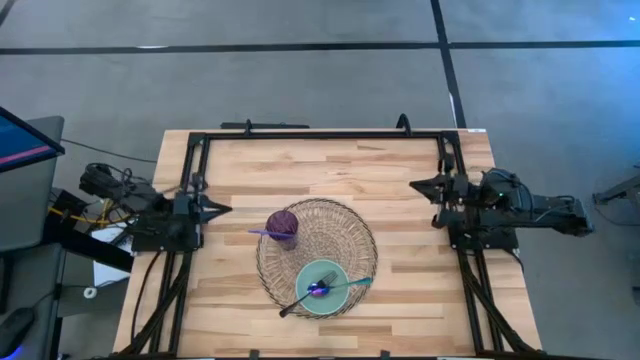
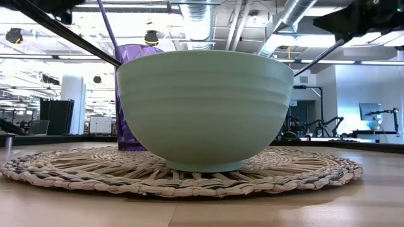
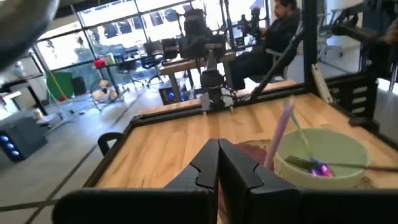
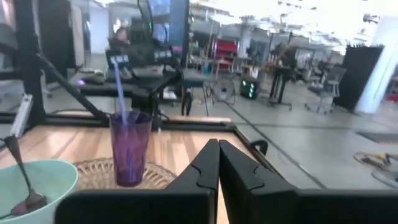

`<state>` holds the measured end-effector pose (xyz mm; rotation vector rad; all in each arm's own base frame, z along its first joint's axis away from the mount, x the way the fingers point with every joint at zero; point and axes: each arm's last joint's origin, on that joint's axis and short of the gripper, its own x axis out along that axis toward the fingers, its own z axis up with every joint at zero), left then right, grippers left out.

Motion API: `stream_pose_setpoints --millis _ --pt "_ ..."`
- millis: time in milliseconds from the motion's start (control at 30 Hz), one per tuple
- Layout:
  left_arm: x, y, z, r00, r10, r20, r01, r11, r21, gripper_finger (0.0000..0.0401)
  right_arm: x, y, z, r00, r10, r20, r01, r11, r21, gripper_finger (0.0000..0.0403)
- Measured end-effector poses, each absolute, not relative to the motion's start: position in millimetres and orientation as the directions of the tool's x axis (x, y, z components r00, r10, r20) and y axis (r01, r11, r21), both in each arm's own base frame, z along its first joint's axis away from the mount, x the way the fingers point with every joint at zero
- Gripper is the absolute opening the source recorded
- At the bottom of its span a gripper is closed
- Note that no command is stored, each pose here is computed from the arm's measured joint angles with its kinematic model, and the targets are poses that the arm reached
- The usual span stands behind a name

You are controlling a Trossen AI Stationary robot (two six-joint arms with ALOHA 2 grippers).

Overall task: Pick & Place Utensil
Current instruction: Return to Home Position

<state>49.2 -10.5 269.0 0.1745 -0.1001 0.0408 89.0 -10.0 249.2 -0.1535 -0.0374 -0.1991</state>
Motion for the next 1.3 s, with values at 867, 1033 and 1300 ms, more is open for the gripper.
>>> stream_pose_setpoints --millis 867,1033,1300 --pt "86 -15 209 0.98 0.027 0.198 -0.076 0.967 0.241 0.0009 80 -13 225 0.964 -0.2 0.174 0.245 0.921 -0.303 0.0002" --pt "91 -6 195 0.984 0.077 0.164 -0.107 0.977 0.185 0.0006 80 -15 225 0.958 -0.23 0.173 0.274 0.912 -0.306 0.0002" --pt "93 6 189 0.977 0.155 0.145 -0.173 0.977 0.127 0.001 79 -18 228 0.945 -0.26 0.2 0.314 0.894 -0.321 0.0002"
